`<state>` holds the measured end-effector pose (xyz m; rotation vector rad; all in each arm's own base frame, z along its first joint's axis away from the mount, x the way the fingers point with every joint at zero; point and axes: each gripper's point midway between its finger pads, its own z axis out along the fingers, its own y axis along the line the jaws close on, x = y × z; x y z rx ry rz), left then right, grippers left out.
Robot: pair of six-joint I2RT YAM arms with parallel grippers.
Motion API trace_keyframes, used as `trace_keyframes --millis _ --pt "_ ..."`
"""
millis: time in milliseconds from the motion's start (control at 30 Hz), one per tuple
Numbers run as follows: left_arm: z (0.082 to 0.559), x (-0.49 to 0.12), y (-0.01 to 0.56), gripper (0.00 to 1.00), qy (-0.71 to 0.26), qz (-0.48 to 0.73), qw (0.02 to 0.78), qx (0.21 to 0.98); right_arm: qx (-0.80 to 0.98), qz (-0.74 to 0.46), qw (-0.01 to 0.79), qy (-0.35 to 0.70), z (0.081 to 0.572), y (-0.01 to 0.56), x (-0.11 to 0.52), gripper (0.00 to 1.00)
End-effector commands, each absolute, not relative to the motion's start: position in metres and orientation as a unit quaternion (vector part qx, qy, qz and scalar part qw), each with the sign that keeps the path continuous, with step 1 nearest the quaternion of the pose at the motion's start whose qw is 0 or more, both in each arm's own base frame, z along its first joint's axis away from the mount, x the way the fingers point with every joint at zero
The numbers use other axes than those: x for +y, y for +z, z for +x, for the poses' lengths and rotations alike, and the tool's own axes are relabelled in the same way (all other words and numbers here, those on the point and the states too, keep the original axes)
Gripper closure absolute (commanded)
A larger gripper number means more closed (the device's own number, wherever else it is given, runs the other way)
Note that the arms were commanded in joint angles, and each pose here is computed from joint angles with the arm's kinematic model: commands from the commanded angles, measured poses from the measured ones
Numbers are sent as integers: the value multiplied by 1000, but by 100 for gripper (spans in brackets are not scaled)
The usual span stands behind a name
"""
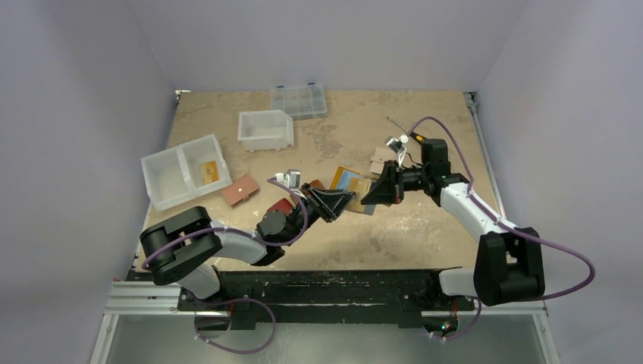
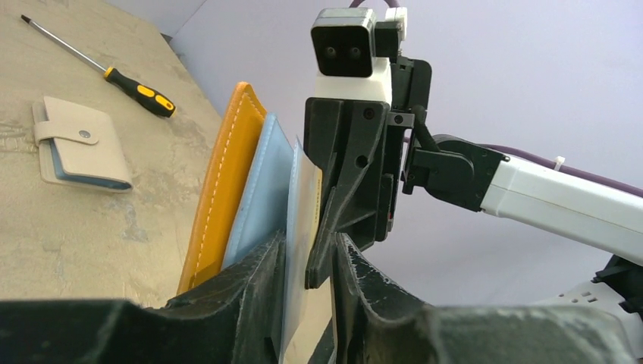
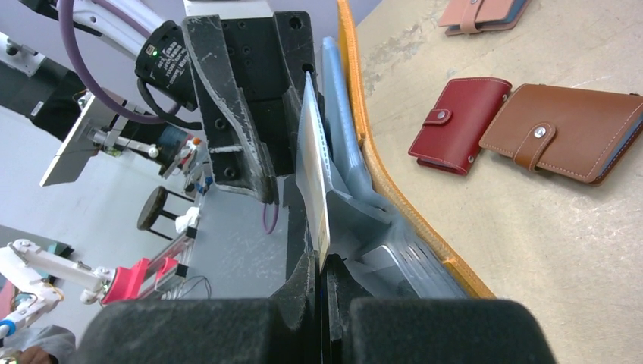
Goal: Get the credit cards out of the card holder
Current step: Remove the credit card from the card holder.
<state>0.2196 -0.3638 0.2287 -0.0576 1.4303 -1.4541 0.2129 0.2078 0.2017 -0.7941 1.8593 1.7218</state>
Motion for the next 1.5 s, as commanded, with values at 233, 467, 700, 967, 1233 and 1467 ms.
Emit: trace_keyframes --millis 233,467,700,967,1233,1467 --pt "216 -351 255 75 -642 -37 520 563 682 -302 260 613 221 202 206 100" --pt "218 -341 249 95 -642 -54 517 564 693 -301 264 600 227 194 205 100" --pt "217 -335 246 100 -644 -59 521 557 714 -296 260 578 234 180 203 100" --pt "225 -314 222 100 -609 -95 534 579 732 -327 268 534 240 165 196 100" --pt "221 -303 179 100 -597 -122 507 610 739 -356 280 498 244 161 190 100" --pt "216 -305 150 100 -601 -137 470 632 732 -375 298 485 241 168 188 100"
